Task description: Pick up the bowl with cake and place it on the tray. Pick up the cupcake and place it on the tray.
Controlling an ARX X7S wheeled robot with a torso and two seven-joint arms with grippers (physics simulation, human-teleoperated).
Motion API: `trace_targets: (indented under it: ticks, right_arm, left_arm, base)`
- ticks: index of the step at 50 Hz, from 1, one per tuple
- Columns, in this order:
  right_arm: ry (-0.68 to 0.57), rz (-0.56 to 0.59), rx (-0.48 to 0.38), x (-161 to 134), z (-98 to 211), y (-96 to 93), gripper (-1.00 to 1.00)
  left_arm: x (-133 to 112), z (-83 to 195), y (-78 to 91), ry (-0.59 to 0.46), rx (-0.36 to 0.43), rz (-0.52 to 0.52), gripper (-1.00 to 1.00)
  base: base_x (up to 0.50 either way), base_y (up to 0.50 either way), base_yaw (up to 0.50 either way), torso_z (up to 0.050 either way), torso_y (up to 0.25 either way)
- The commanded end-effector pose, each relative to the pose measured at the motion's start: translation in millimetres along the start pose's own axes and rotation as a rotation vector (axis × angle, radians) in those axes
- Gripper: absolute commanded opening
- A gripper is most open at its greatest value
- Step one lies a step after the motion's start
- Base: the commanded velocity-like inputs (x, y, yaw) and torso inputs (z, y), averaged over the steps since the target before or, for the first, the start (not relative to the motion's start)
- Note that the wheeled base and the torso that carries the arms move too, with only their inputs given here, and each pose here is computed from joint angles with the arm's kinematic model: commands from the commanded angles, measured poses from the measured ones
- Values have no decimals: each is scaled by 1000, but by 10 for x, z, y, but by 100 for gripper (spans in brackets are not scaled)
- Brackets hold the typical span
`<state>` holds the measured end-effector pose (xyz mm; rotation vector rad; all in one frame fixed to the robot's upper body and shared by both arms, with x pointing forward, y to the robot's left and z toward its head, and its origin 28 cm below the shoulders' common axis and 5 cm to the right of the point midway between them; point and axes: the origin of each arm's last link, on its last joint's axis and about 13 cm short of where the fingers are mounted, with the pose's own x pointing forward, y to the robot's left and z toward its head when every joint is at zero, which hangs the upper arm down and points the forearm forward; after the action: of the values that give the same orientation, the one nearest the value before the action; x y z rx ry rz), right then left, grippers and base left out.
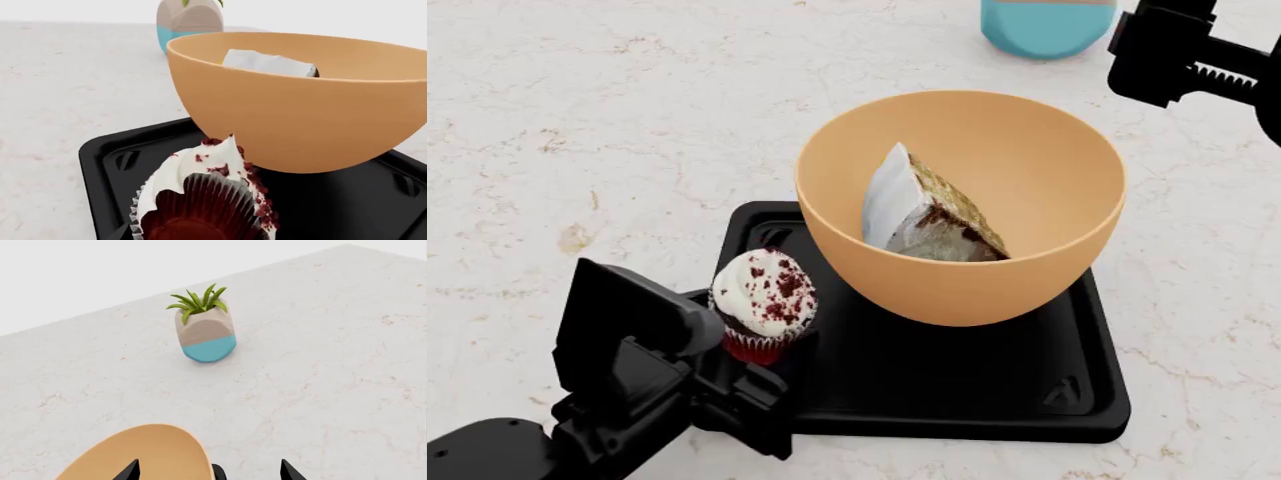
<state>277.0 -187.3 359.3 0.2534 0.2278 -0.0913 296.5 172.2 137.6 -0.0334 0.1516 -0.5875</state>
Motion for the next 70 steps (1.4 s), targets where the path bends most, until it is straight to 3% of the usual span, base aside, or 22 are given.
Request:
trace_targets:
  ticks: [1, 20, 32, 44, 54, 65, 70]
  right_arm:
    - [-7, 2, -7, -37, 11, 9, 100]
    - [-42, 6, -6, -192, 49, -79, 100]
    - [-54, 14, -18, -248, 49, -64, 100]
    - [-86, 29, -48, -403, 12, -88, 100]
    - [-141, 54, -97, -664, -175, -196, 100]
    - [-269, 77, -146, -1168, -350, -362, 100]
    - [-323, 96, -135, -1296, -340, -317, 100]
  left_arm:
    - [-137, 115, -76, -24, 18, -4, 100]
    - [-392, 298, -292, -45, 76, -19, 100]
    - [-532, 309, -346, -50, 103, -5, 100]
    - [-959, 476, -598, -149, 176, -6, 100]
    - [-1301, 634, -763, -240, 238, 34, 100]
    - [-1560, 937, -855, -340, 307, 128, 100]
    - [-1666, 928, -860, -355, 322, 163, 100]
  base:
    - [0, 0, 0, 0, 0]
    - [0, 0, 0, 0, 0]
    - [0, 0, 0, 0, 0]
    - [0, 0, 0, 0, 0]
    - [0, 0, 0, 0, 0]
    - [0, 0, 0, 0, 0]
    - [0, 0, 0, 0, 0]
